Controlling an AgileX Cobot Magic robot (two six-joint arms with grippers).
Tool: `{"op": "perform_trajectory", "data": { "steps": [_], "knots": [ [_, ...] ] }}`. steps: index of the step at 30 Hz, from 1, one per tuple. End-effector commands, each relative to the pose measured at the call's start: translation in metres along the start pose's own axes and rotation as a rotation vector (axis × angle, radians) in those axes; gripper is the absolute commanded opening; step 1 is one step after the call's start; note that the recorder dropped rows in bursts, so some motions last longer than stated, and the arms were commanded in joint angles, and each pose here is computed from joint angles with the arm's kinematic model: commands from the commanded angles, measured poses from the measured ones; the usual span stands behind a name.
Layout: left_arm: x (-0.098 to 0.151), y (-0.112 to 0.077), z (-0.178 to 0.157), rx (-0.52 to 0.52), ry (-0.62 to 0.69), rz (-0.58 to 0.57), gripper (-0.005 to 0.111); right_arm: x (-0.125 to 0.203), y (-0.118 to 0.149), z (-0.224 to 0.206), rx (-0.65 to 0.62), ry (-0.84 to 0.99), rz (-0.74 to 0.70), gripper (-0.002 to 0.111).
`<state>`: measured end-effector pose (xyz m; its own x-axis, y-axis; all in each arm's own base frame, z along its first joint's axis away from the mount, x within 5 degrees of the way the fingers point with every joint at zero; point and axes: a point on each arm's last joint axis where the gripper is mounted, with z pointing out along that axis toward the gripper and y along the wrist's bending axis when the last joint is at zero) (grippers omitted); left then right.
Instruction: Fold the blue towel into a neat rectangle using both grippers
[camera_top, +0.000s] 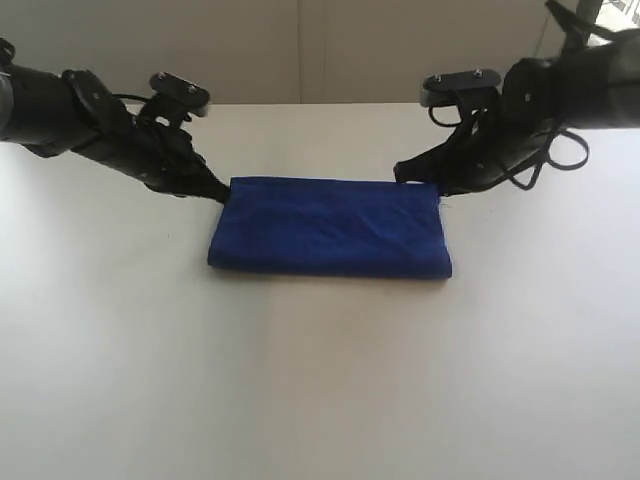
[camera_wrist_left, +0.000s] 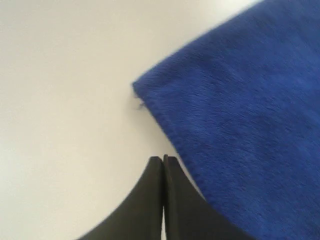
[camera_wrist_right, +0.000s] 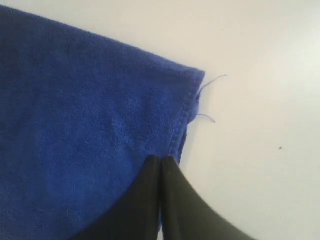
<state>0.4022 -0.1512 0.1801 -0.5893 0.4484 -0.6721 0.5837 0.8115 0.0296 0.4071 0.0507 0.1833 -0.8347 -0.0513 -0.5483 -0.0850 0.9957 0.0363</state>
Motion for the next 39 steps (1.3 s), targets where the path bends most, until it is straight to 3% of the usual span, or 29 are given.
{"op": "perform_trajectory", "data": {
  "steps": [1, 4, 12, 25, 34, 39],
  "knots": [
    [0.005, 0.032, -0.008, 0.025, 0.055, -0.273, 0.0, -0.014, -0.009, -0.003, 0.011, 0.033, 0.061, 0.0],
    [0.014, 0.035, 0.005, 0.103, 0.149, -0.303, 0.0, -0.013, -0.009, 0.022, 0.014, 0.09, 0.079, 0.0],
    [0.033, 0.03, 0.032, 0.152, 0.221, -0.362, 0.0, -0.002, -0.011, 0.052, 0.028, 0.152, 0.105, 0.0],
    [0.041, 0.016, 0.032, 0.258, 0.329, -0.358, 0.0, 0.002, -0.013, 0.059, 0.051, 0.174, 0.103, 0.0],
    [0.04, 0.015, 0.029, 0.271, 0.335, -0.357, 0.0, -0.01, -0.023, 0.032, 0.076, 0.138, 0.105, 0.0],
    [0.04, 0.006, 0.032, 0.291, 0.352, -0.339, 0.0, 0.007, -0.023, 0.049, 0.076, 0.231, 0.11, 0.0]
  ]
}}
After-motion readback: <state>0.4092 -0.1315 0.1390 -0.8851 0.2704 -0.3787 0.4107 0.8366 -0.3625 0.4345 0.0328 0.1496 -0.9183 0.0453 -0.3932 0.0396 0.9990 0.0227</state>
